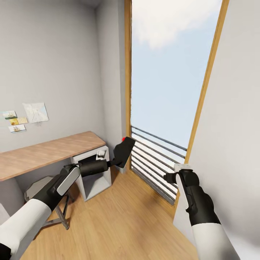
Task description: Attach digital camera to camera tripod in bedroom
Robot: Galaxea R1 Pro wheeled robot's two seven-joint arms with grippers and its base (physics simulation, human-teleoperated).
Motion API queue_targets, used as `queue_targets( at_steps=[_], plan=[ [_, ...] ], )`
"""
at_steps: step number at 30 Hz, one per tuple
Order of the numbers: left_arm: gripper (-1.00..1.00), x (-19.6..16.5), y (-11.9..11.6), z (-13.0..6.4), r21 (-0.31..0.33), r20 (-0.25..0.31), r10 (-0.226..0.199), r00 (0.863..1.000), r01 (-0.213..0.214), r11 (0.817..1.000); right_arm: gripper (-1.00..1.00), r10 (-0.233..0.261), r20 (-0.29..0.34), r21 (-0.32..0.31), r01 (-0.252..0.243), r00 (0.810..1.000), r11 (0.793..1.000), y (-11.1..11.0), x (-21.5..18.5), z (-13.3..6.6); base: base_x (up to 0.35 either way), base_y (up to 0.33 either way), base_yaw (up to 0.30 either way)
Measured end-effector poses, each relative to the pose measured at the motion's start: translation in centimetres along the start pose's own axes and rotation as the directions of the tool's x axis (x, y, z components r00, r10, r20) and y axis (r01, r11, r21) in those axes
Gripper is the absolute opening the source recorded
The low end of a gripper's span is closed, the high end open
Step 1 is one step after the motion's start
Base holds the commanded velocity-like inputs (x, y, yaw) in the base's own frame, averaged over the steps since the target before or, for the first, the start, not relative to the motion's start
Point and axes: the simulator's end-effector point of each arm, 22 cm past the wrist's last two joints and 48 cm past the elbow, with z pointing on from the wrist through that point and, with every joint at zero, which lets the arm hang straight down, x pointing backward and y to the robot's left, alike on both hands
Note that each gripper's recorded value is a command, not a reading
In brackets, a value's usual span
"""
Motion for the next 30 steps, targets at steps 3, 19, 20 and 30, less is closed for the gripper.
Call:
queue_targets(
  at_steps=[3,19,20,30],
  plan=[
    [-1.00,-0.2,0.3,-0.2,-0.010,0.005,-0.012,1.000,0.012,1.000,1.00,-0.002,-0.008,0.000,0.002,1.000,1.000,0.0,0.1,-0.1,0.000,0.000,0.000],
    [-1.00,-0.3,7.4,-3.5,-0.268,0.060,-0.106,0.993,0.118,0.956,1.00,-0.005,-0.018,0.001,0.005,1.000,1.000,0.0,-0.2,-1.3,0.000,0.000,0.000],
    [-1.00,-0.4,7.2,-3.4,-0.265,0.063,-0.110,0.992,0.123,0.956,1.00,-0.005,-0.018,0.001,0.005,1.000,1.000,-0.1,-0.3,-1.3,0.000,0.000,0.000],
    [-1.00,0.2,11.5,-5.6,-0.488,0.063,-0.120,0.991,0.135,0.863,1.00,-0.005,-0.019,0.000,0.005,1.000,1.000,-0.1,-0.6,-2.2,0.000,0.000,0.000]
  ],
)
